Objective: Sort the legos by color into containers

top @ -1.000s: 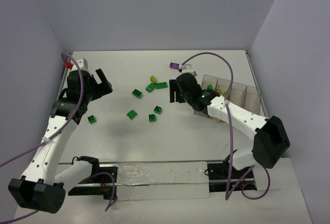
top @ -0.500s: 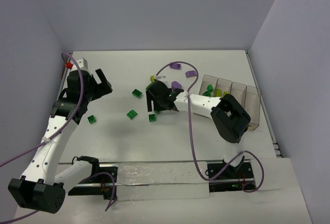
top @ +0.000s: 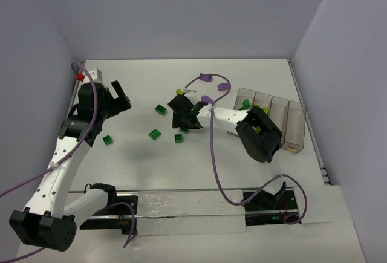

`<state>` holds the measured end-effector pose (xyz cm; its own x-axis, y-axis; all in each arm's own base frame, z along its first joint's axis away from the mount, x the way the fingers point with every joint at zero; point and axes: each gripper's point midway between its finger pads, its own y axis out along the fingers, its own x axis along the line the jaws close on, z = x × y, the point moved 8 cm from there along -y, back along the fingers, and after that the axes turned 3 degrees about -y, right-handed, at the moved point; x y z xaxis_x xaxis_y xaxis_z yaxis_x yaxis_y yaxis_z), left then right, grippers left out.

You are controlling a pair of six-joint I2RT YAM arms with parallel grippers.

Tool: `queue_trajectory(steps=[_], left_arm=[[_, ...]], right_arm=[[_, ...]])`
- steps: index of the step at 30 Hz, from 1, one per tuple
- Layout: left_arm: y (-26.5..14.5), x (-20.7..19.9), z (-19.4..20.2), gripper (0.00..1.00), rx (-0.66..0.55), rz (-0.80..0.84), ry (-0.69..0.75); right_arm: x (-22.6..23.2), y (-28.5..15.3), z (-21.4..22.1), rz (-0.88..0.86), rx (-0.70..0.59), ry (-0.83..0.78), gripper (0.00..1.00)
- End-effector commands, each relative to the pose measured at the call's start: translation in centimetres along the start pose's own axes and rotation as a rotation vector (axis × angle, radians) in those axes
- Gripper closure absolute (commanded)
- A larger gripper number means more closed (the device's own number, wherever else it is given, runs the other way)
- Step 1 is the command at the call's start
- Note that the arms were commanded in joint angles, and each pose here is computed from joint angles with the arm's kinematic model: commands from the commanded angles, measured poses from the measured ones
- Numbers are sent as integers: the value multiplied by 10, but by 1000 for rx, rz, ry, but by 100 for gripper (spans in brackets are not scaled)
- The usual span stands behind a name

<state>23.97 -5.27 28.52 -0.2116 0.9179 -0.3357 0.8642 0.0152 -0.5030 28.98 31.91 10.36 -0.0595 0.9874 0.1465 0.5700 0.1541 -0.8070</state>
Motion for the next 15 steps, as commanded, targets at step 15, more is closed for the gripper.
queue_trajectory(steps=[15], left_arm=[[-6,-3,-8,1,-38,22,1]], right_arm=[[-1,-6,1,48,-34,23,38]])
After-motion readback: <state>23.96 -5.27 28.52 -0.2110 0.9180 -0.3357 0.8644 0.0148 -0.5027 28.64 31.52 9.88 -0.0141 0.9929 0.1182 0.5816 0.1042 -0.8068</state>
